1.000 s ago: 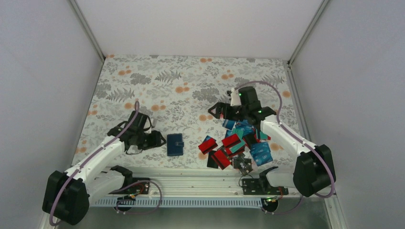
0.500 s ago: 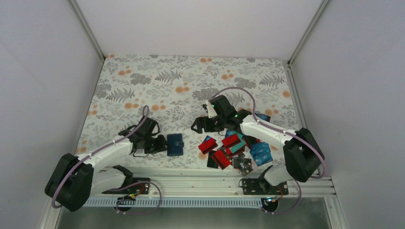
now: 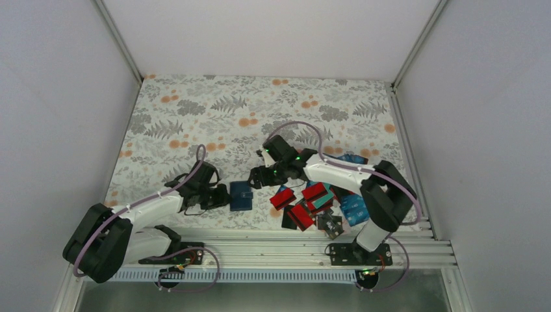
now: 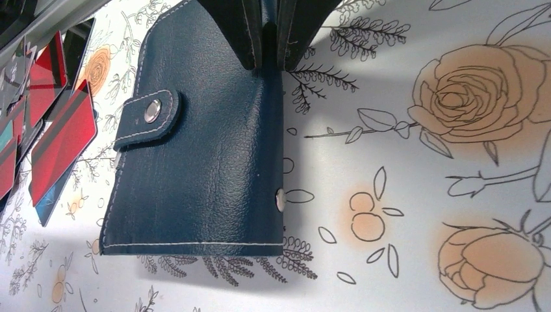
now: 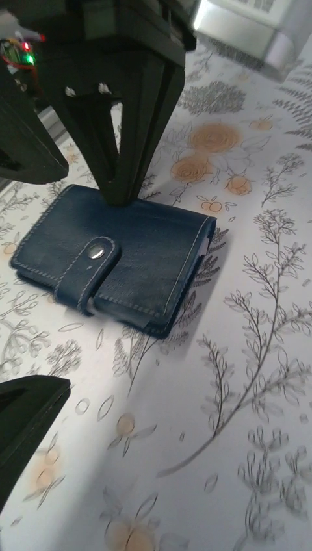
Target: Put the credit cards into the card holder
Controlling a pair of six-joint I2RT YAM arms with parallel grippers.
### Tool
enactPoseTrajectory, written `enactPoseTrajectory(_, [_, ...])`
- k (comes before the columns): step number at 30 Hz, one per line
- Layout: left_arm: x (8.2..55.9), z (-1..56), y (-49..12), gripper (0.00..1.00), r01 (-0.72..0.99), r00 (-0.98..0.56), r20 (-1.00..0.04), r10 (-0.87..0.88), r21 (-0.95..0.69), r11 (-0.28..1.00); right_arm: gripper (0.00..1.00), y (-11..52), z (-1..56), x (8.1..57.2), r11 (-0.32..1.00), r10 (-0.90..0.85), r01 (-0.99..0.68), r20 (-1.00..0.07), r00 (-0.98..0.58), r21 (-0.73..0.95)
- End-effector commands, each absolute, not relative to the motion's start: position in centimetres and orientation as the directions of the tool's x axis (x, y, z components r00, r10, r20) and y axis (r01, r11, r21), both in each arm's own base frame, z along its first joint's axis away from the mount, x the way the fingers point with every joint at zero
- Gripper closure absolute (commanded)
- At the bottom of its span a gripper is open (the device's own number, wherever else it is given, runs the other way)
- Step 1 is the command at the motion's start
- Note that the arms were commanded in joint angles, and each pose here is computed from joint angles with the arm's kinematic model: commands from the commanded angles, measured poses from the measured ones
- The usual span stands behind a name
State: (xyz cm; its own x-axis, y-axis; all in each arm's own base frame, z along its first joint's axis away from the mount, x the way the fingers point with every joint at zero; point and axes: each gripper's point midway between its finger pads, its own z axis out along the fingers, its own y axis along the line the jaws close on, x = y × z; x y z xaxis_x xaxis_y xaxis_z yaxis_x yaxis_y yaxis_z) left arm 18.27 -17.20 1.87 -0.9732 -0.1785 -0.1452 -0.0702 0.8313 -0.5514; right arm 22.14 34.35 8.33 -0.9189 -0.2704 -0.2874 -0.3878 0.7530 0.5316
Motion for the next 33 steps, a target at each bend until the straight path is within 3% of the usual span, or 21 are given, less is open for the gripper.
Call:
enactPoseTrajectory(1, [18.2,1.4,-17.2,0.98,-0.074,-0.968,-0.162,-0.191,-0.544,0.836,0.26,36.2,6.5,21.4,0.802,-0.308,-0.392,-0.251,-0.918,0.45])
enactPoseTrajectory(12, [19.0,3.9,-17.8,0.98,-0.049,-0.954,-0.223,-0.201,-0.547,0.836,0.38,37.4,3.8,19.9,0.864,-0.331,-0.38,-0.195,-0.923,0.33])
enactPoseTrajectory(22, [19.6,6.0,-19.0,0.98,-0.002,-0.945,-0.28,-0.171,-0.517,0.856,0.36,37.4,2.9,20.0,0.883,-0.336,-0.379,-0.192,-0.922,0.277])
enactPoseTrajectory(33, [19.2,6.7,-19.3,0.98,0.023,-0.942,-0.309,-0.128,-0.441,0.897,0.36,35.0,1.9,21.9,0.93,-0.319,-0.35,-0.234,-0.918,0.108])
